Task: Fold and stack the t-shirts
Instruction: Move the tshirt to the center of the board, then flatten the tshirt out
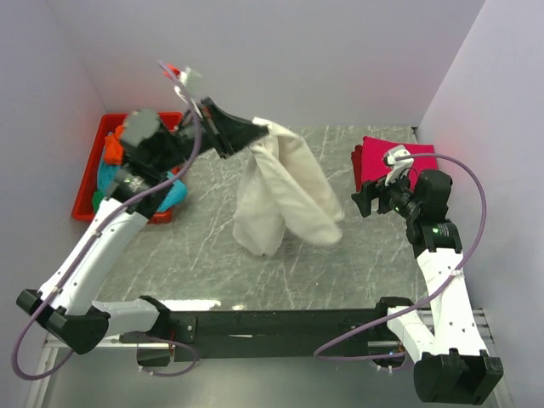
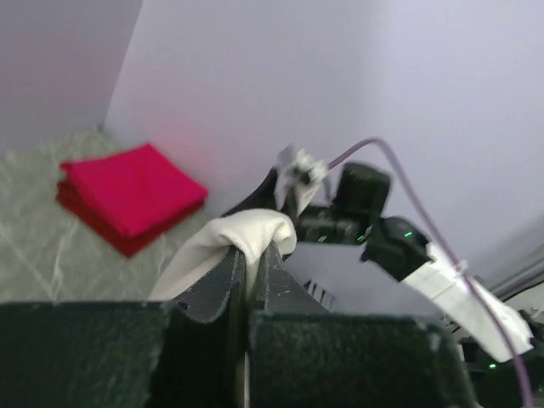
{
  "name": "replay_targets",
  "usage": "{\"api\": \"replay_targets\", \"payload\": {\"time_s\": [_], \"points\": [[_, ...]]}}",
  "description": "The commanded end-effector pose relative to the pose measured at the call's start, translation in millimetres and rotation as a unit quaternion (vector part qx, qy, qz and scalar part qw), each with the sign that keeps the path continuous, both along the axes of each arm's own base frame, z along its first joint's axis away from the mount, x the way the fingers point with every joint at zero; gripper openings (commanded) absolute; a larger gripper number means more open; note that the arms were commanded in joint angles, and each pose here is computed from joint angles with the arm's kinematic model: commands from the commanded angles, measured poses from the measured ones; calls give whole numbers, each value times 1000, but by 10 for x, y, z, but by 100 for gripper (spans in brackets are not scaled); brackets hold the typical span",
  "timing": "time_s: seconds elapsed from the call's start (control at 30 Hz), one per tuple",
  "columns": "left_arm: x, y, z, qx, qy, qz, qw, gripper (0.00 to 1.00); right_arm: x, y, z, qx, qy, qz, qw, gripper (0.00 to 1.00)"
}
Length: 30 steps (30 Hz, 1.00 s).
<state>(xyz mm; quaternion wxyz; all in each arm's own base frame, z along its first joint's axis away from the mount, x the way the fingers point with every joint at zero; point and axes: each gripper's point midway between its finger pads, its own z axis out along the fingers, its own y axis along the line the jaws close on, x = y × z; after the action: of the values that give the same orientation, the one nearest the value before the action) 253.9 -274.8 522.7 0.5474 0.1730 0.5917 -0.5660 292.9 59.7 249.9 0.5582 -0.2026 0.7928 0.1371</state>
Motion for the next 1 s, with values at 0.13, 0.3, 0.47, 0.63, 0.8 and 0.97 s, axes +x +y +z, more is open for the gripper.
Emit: {"api": "replay_targets", "payload": {"time_s": [0.13, 0.3, 0.47, 0.63, 0.8, 0.97], "points": [[898, 232, -1514, 44, 140, 167, 975, 16, 78, -88, 119, -19, -29, -15, 999, 94], [1703, 1143, -2835, 157, 289, 326, 886, 80, 43, -6, -24, -26, -4, 23, 999, 94], [1647, 1183, -2942, 248, 261, 317, 877, 81, -166, 318, -277, -23, 24, 163, 986, 95], [1114, 697, -2915, 360, 170, 200, 895, 82, -469, 532, -655, -52, 36, 305, 950, 94], [438, 384, -3251, 387, 161, 81, 904, 81, -556, 742, -936, -115, 59, 373, 919, 92], [-20, 148, -3424, 386, 161, 26, 908, 80, -527, 847, -1180, -184, 50, 425, 885, 90]]}}
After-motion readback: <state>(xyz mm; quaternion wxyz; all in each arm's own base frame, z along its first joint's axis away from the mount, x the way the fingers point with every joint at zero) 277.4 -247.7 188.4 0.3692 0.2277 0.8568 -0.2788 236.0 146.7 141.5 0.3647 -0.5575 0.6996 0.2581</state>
